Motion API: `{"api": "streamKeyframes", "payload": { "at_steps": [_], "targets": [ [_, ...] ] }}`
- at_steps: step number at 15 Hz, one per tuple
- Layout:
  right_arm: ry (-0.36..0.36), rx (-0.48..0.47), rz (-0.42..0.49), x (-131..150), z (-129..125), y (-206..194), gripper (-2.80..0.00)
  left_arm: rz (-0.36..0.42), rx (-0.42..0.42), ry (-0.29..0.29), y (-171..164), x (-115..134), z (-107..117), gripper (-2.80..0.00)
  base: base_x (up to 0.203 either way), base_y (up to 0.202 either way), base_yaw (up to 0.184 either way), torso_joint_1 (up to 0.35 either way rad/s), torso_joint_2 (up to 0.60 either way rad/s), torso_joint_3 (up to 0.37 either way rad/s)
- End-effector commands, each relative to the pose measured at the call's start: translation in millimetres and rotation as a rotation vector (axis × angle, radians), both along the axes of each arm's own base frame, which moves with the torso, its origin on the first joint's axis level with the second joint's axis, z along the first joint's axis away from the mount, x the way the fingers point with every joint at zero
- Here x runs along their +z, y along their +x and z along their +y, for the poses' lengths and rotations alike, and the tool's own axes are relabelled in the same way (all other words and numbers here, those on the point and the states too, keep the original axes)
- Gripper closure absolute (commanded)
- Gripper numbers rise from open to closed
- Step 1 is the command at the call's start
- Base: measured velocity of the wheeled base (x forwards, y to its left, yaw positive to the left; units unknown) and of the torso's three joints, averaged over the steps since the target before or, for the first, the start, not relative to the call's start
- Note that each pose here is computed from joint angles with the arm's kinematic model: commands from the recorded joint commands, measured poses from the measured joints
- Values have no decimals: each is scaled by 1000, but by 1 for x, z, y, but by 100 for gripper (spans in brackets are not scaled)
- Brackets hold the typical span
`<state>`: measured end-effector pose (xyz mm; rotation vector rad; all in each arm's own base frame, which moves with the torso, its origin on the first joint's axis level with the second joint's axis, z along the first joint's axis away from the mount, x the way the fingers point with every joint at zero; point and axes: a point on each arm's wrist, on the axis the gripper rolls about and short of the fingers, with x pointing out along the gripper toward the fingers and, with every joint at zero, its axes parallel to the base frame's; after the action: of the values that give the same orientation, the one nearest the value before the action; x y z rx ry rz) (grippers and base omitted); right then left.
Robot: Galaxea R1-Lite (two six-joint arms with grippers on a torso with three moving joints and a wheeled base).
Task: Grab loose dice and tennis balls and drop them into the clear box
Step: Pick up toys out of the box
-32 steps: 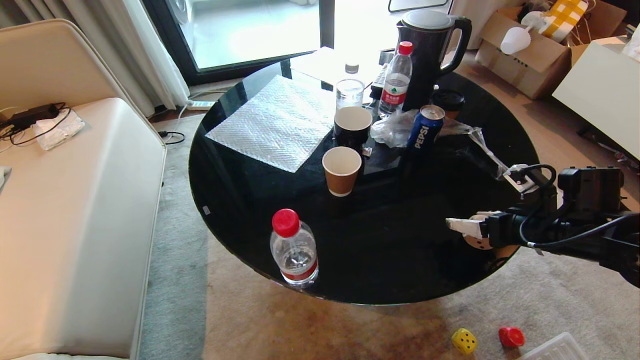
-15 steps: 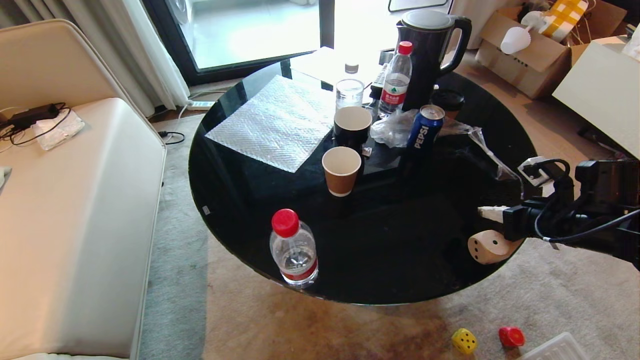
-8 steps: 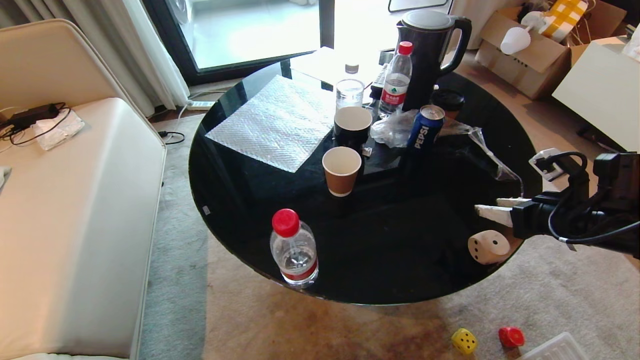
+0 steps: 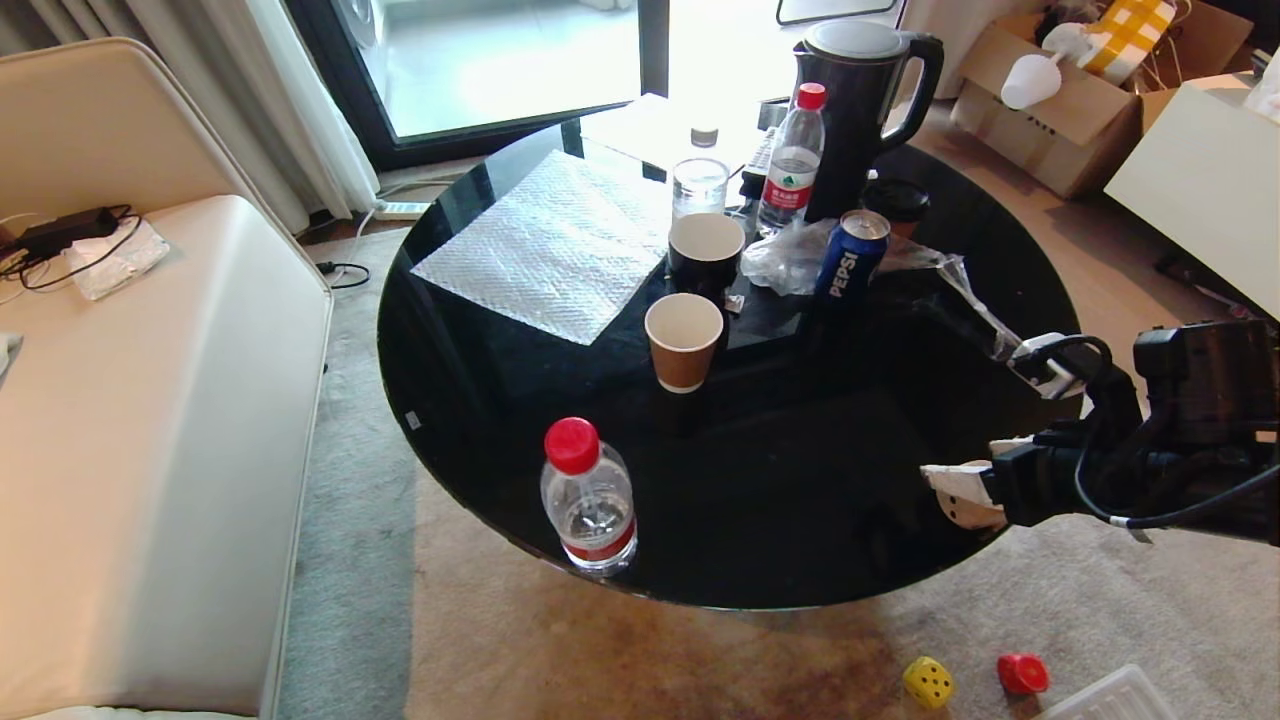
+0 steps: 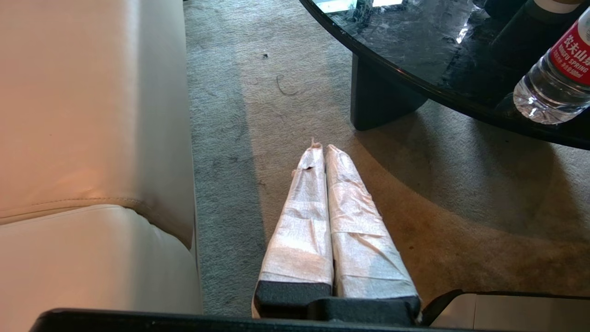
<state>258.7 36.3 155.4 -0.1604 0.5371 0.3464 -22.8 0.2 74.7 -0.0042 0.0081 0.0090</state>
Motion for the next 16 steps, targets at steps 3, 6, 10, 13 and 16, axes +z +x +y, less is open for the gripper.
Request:
{"api": "streamKeyframes", "payload": {
  "at_steps": [3, 6, 10, 13, 16],
  "targets": [
    [-59, -48, 10, -5, 8, 3, -280, 0, 0, 0, 0, 0, 0, 0, 0, 0, 0, 0, 0, 0],
    [-100, -86, 23, -9, 12, 1, -280, 0, 0, 0, 0, 0, 0, 0, 0, 0, 0, 0, 0, 0],
    [-132, -97, 55, -19, 21, -7, -280, 0, 0, 0, 0, 0, 0, 0, 0, 0, 0, 0, 0, 0],
    [-91, -105, 80, -24, 29, -1, -280, 0, 0, 0, 0, 0, 0, 0, 0, 0, 0, 0, 0, 0],
    [-83, -105, 68, -21, 31, 6, -280, 0, 0, 0, 0, 0, 0, 0, 0, 0, 0, 0, 0, 0]
  ]
}}
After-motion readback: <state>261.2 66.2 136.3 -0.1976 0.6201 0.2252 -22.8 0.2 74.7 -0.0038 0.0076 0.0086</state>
